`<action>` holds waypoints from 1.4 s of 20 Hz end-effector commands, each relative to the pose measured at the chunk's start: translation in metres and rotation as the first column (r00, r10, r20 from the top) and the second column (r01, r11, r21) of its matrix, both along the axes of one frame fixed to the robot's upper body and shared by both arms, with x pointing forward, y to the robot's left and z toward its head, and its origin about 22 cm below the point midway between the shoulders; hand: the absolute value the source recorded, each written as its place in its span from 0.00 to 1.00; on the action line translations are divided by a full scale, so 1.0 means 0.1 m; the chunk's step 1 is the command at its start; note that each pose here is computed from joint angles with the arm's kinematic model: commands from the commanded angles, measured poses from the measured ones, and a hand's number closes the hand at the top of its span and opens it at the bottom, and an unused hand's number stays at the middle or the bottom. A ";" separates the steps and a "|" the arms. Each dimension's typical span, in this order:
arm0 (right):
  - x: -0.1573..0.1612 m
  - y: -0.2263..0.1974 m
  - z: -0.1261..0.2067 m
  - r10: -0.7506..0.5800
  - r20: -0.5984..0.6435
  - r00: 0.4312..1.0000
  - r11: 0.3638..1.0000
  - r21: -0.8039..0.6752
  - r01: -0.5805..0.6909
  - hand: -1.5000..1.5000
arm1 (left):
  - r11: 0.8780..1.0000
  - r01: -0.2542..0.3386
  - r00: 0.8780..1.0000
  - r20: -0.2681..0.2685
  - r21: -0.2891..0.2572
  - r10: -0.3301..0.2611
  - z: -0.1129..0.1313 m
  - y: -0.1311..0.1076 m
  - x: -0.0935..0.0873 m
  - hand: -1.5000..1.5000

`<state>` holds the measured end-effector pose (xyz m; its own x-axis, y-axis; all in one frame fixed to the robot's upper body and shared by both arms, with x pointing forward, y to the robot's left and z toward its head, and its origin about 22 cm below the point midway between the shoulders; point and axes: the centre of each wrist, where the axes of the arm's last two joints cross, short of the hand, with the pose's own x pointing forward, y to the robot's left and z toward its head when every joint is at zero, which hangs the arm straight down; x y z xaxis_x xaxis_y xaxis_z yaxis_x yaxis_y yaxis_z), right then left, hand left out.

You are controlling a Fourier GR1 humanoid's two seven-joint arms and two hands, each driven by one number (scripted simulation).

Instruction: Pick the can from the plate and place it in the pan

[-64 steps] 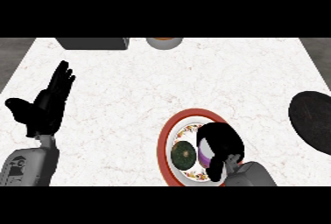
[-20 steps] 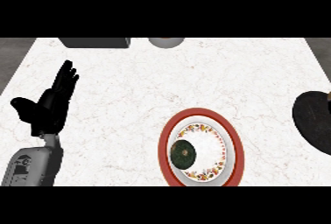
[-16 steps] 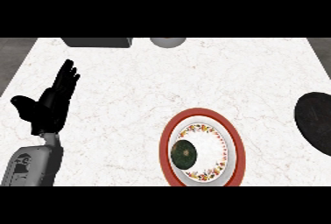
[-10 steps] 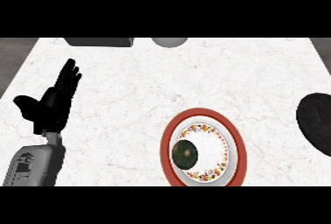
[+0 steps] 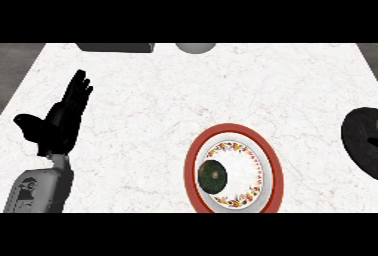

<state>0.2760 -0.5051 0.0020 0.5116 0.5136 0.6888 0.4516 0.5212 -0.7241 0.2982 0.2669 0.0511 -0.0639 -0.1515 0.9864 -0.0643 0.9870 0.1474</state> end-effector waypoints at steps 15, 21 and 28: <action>-0.77 -0.34 -0.26 -0.001 0.496 0.868 0.961 0.239 -0.135 0.00 | 0.997 -0.072 0.997 -0.028 -0.005 0.072 -0.11 0.21 -0.11 0.50; -1.58 -0.53 -0.36 0.088 0.534 0.841 0.946 0.220 -0.238 0.00 | 0.996 -0.090 0.996 -0.013 0.015 0.090 -0.03 0.25 -0.13 0.50; -2.25 -0.43 -0.29 0.091 0.519 0.850 0.950 0.212 -0.231 0.00 | 0.995 -0.091 0.996 -0.020 0.033 0.092 -0.06 0.21 -0.11 0.50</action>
